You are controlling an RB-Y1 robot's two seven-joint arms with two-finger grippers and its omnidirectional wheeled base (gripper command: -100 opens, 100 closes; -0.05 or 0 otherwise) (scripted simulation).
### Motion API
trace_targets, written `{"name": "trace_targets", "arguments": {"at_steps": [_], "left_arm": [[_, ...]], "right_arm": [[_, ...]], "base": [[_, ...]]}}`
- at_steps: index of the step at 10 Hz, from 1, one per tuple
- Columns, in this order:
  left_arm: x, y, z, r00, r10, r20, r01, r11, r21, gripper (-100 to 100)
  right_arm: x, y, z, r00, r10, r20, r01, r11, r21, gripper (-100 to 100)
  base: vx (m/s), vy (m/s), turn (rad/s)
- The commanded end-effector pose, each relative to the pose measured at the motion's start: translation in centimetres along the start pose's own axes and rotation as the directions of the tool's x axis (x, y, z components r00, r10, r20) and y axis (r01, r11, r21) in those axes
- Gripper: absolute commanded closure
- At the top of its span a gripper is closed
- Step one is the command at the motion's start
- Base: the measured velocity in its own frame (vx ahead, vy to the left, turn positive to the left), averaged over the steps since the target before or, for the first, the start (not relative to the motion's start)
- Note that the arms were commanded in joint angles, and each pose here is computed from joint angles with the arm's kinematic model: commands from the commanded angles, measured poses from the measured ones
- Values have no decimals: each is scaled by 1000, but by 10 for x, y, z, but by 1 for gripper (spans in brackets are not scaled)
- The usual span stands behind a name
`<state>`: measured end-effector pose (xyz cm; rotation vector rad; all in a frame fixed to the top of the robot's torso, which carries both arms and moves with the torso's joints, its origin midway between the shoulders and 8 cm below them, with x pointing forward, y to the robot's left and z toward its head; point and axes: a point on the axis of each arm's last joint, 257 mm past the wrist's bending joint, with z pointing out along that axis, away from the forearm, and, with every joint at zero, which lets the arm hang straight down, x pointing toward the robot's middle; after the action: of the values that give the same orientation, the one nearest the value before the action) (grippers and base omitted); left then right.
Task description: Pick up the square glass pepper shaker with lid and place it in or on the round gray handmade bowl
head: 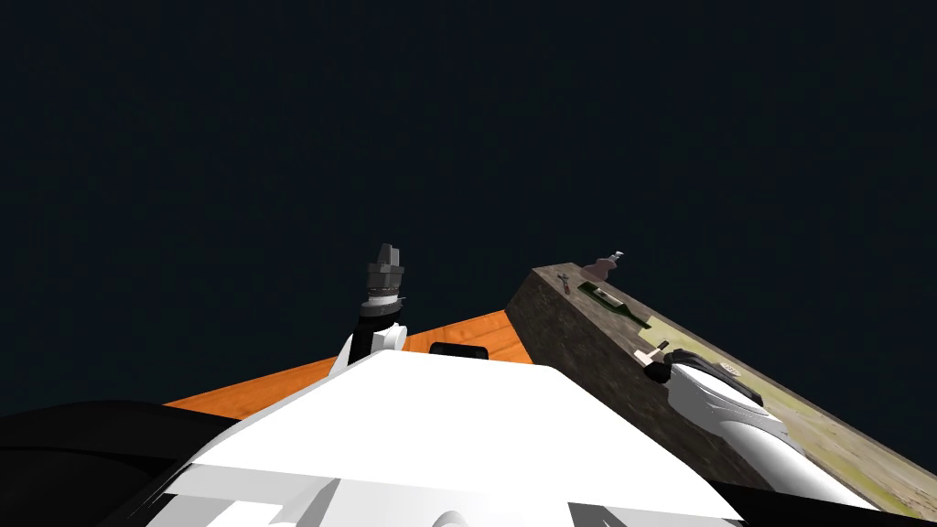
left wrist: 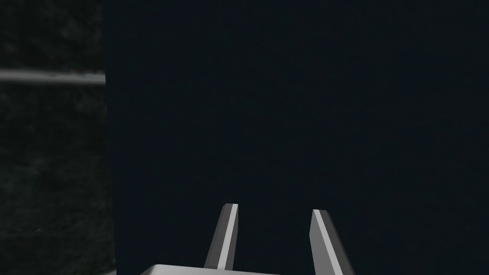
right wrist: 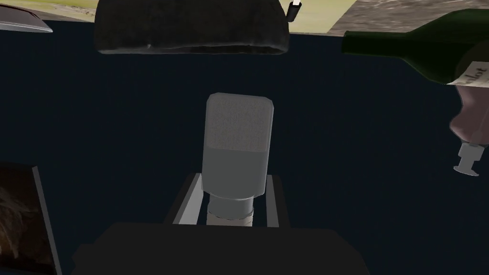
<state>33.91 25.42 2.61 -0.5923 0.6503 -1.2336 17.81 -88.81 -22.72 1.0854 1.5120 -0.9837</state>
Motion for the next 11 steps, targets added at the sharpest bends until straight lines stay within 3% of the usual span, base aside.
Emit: {"name": "trace_targets", "arguments": {"at_steps": [1, 8, 9, 10, 11], "left_arm": [[0, 0, 0, 1000, 0, 0, 0, 1000, 0, 0], [0, 0, 0, 1000, 0, 0, 0, 1000, 0, 0], [0, 0, 0, 1000, 0, 0, 0, 1000, 0, 0], [0, 0, 0, 1000, 0, 0, 0, 1000, 0, 0], [0, 0, 0, 1000, 0, 0, 0, 1000, 0, 0]], "right_arm": [[-5, -9, 2, 999, -32, -5, 32, 999, -8, 100], [-35, -58, 16, 977, -213, -26, 213, 977, -24, 100], [-33, -54, 15, 981, -195, -22, 194, 981, -20, 100], [-34, -55, 16, 980, -199, -22, 199, 980, -21, -100], [-34, -55, 16, 980, -199, -22, 198, 980, -21, -100]], "base": [[-17, -31, 15], [-17, -61, 44], [-2, -38, 16], [-1, -7, 0], [0, 0, 0]]}}
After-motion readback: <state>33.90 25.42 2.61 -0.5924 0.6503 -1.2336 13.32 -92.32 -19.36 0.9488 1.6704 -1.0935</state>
